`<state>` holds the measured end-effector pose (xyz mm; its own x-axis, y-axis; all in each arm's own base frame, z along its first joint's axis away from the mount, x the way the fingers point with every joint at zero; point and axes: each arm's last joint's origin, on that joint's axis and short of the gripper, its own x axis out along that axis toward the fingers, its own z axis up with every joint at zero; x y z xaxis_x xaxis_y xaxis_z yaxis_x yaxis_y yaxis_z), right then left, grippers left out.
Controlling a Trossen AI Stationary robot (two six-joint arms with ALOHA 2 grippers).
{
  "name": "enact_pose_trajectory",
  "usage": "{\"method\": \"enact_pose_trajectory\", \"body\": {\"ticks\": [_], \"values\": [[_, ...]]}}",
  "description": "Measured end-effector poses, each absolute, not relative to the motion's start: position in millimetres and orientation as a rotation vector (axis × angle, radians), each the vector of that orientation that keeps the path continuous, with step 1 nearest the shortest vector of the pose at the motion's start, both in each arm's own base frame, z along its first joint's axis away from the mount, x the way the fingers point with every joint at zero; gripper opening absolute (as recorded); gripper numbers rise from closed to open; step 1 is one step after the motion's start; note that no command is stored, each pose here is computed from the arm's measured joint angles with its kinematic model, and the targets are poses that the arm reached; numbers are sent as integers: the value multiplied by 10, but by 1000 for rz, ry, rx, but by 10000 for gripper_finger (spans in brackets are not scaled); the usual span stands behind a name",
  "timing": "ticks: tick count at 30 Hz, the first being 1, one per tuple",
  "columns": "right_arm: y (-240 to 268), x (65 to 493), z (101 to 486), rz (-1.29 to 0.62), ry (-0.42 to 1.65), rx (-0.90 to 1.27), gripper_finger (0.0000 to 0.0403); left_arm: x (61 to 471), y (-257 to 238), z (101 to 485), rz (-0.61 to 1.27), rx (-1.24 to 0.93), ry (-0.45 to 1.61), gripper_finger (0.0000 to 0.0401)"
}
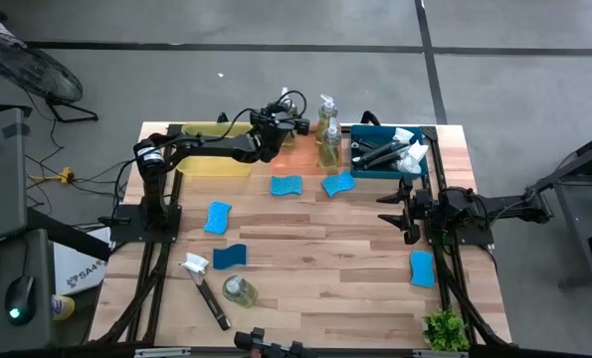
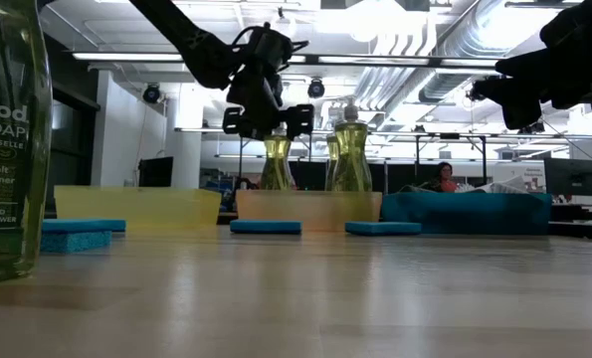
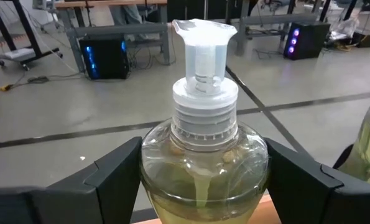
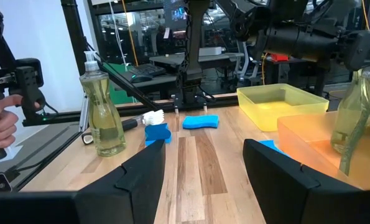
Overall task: Pick & Place Kitchen Sink Supplies
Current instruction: Put the transparent soap dispenser into the orange bin
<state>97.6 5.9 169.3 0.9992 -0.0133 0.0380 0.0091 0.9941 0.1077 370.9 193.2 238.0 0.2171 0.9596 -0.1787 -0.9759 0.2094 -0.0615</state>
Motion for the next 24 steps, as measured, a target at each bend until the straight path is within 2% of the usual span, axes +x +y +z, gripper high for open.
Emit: {"method": "enact_pose_trajectory", "body": {"ticks": [5, 13, 20, 24], "values": [[59, 976, 1693, -11, -39, 108, 210, 3718, 1935, 2357, 1354, -173, 111, 287], [59, 976, 1693, -11, -39, 108, 210, 3722, 1934, 2350, 1338, -175, 118, 369], [59, 976, 1694, -11, -39, 108, 210, 3741, 1913, 2346, 1304, -177, 127, 378], [59, 976, 1693, -11, -38, 108, 210, 3748, 1900, 2383, 1309, -108, 142, 379]]}}
